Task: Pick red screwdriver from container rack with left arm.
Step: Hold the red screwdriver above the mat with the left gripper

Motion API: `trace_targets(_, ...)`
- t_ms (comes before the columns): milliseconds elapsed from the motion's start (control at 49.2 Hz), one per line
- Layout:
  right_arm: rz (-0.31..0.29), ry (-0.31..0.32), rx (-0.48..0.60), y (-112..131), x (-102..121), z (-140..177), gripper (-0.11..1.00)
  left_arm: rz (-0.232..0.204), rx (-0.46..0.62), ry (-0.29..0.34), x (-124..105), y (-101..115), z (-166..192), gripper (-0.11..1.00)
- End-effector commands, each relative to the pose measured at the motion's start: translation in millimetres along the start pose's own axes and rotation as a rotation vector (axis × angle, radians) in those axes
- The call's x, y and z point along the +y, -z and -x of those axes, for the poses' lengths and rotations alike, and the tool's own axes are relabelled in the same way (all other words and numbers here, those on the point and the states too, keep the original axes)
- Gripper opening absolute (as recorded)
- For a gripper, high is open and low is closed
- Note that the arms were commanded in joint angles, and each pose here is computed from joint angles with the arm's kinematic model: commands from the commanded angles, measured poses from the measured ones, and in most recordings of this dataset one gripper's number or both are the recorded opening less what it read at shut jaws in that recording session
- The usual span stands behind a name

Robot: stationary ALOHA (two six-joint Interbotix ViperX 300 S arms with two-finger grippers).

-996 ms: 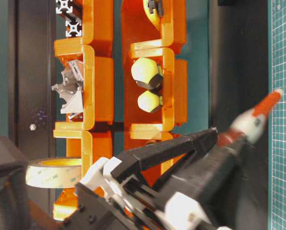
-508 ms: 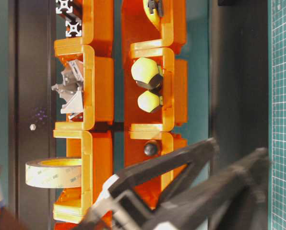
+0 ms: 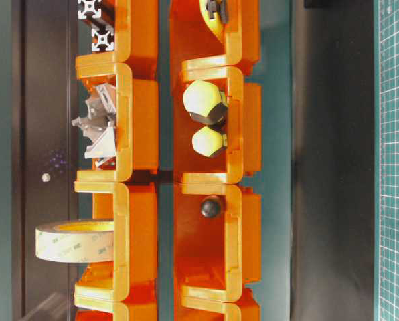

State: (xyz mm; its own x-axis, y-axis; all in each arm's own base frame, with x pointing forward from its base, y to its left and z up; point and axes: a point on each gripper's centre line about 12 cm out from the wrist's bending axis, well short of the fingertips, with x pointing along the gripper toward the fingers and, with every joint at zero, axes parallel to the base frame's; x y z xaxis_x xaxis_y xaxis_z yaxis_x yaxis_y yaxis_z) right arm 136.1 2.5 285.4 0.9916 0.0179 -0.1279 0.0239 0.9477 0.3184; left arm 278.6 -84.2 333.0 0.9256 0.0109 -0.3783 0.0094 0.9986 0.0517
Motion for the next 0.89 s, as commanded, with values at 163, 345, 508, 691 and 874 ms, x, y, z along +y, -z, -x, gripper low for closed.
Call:
trace_targets(163, 0.028, -0.025, -0.100, -5, 1, -3, 0.00, 0.131, -0.188, 0.058, 36, 11, 85, 0.80)
trace_targets(345, 0.106, -0.035, -0.178, -9, 1, -5, 0.00, 0.224, -0.255, 0.059, 56, 34, 112, 0.78)
trace_targets(508, 0.205, -0.042, -0.263, -13, 1, -6, 0.00, 0.272, -0.295, 0.061, 64, 39, 123, 0.78)
trace_targets(691, 0.200, -0.024, -0.196, 0, -3, -12, 0.00, 0.263, -0.272, 0.052, 63, 44, 118, 0.78)
trace_targets(874, 0.201, -0.019, -0.178, 2, -4, -13, 0.00, 0.261, -0.254, 0.049, 61, 47, 113, 0.78)
